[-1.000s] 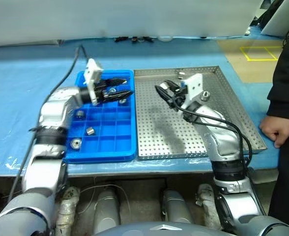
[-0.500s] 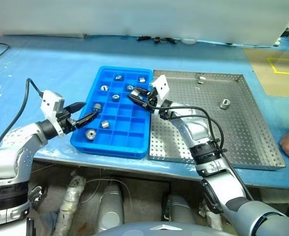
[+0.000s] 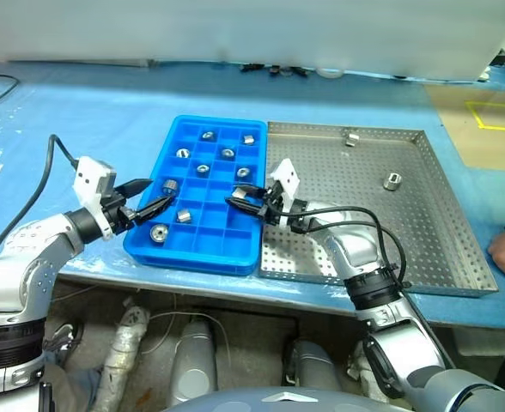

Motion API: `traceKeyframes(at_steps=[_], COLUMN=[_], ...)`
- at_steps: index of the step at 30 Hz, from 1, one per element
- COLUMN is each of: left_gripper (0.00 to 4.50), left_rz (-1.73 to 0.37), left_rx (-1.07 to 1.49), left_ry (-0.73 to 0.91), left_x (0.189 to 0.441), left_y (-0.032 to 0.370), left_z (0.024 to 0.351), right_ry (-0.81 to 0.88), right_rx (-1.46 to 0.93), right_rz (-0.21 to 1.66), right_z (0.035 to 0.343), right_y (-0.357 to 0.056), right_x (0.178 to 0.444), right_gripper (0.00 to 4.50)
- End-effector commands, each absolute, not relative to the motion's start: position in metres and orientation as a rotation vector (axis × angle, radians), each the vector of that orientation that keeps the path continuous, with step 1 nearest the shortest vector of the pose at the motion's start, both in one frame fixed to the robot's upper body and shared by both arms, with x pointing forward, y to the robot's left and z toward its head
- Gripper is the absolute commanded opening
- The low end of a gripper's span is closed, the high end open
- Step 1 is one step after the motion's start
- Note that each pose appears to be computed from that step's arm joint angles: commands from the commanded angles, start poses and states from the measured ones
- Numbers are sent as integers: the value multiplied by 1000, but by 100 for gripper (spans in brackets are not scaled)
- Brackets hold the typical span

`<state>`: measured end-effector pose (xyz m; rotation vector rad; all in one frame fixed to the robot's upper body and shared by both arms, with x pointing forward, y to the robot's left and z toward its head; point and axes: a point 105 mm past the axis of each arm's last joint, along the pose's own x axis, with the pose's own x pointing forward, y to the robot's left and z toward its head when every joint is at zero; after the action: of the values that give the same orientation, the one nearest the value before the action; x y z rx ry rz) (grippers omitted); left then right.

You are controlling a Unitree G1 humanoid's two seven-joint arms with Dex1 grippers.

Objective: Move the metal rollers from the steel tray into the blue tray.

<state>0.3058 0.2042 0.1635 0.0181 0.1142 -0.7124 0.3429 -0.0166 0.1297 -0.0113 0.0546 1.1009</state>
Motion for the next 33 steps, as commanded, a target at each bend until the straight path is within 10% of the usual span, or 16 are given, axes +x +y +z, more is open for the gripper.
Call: traceKeyframes(at_steps=[1, 16, 31, 33], left_gripper=[383, 383, 383, 383], left_rz=[-730, -762, -752, -757], left_rx=[56, 63, 61, 59], left_ry=[82, 90, 102, 105], left_x=[308, 310, 305, 306], left_y=[204, 197, 202, 201], left_z=[174, 177, 175, 175], right_ry=[30, -134, -55, -60], right_rx=[-34, -31, -51, -43], right_rz=[1111, 1017, 1001, 992], right_z=[137, 164, 127, 129], right_y=[-16, 36, 51, 49], right_x=[343, 371, 378, 380], right_gripper=[164, 164, 164, 238])
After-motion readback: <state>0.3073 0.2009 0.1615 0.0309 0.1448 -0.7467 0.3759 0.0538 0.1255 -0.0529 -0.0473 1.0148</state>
